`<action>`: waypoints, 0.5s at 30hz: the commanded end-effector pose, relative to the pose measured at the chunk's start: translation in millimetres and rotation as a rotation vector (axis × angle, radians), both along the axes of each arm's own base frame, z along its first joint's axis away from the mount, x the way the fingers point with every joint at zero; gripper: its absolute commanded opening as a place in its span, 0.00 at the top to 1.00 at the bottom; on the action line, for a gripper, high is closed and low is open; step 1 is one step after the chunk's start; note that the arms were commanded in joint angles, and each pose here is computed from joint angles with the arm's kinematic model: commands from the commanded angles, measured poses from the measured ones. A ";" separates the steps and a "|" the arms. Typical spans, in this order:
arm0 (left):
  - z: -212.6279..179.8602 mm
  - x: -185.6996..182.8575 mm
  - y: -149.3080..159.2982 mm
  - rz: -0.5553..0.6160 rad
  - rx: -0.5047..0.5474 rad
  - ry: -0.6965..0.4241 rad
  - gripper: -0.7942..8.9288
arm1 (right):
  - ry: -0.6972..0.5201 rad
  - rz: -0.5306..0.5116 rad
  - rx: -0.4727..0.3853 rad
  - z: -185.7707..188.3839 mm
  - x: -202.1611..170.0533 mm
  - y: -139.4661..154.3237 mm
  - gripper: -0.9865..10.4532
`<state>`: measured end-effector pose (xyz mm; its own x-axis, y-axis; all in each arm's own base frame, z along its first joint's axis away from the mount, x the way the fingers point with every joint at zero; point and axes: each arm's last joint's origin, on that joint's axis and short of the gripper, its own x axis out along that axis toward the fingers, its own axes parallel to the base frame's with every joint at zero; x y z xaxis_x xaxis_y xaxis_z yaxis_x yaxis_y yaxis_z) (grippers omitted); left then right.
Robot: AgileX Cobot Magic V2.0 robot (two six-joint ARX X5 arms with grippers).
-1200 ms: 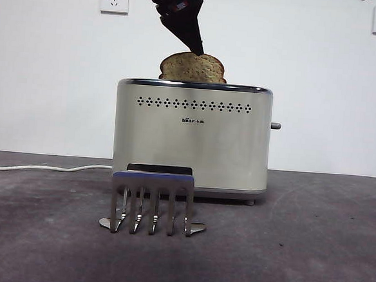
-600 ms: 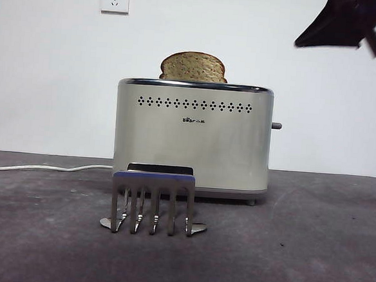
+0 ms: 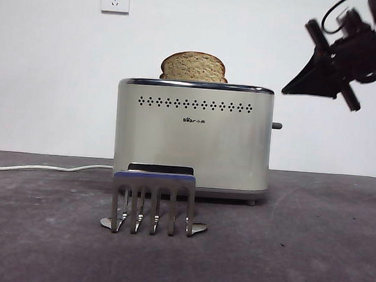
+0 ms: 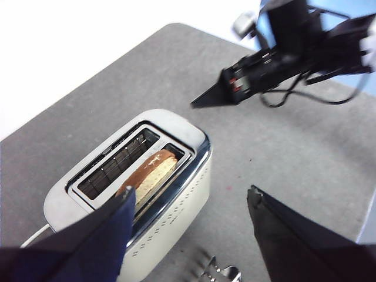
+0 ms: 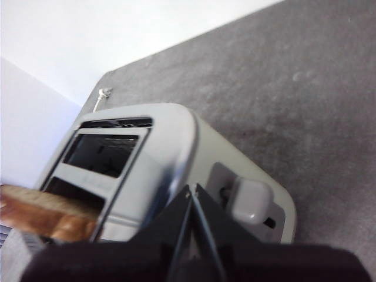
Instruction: Pick up a slice of bread from the rack,put the bread on the toaster,press the button
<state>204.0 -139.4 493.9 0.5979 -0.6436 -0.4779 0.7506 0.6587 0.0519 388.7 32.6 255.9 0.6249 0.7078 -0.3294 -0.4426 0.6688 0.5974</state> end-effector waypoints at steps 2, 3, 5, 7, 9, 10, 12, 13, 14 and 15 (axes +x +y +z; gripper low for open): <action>1.1 -6.0 3.1 0.007 -0.015 0.015 0.59 | 0.029 0.007 0.005 -14.4 11.6 4.1 0.92; 0.9 -6.2 3.3 0.007 -0.013 0.018 0.59 | 0.030 0.007 0.005 -18.0 13.8 4.3 0.92; 0.1 -7.3 4.0 0.008 -0.007 0.029 0.59 | 0.034 0.006 0.005 -23.9 16.9 4.4 0.92; -1.3 -8.0 4.5 0.008 0.003 0.043 0.59 | 0.043 0.006 0.005 -28.5 18.6 4.5 0.92; -1.7 -8.2 4.6 0.008 0.006 0.046 0.59 | 0.049 0.007 0.003 -31.5 19.5 4.5 0.92; -1.6 -8.1 4.5 0.008 0.005 0.045 0.59 | 0.047 0.009 -0.001 -32.4 19.8 4.7 0.92; -1.1 -7.9 4.4 0.007 0.001 0.040 0.59 | 0.042 0.011 -0.009 -33.1 20.1 4.8 0.92; -0.8 -7.7 4.3 0.007 0.000 0.038 0.59 | 0.038 0.011 -0.015 -33.3 20.1 5.5 0.92; -0.7 -7.7 4.2 0.007 -0.002 0.036 0.59 | 0.031 0.014 -0.021 -33.3 20.1 6.1 0.92; -0.5 -7.6 4.2 0.007 -0.003 0.035 0.59 | 0.030 0.015 -0.022 -33.3 20.1 6.3 0.93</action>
<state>195.3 -133.9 495.0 0.5883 -0.6383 -0.4965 0.7470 0.6641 0.0313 406.8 36.9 225.2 0.6067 0.7071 -0.3633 -0.4209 0.6734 0.6078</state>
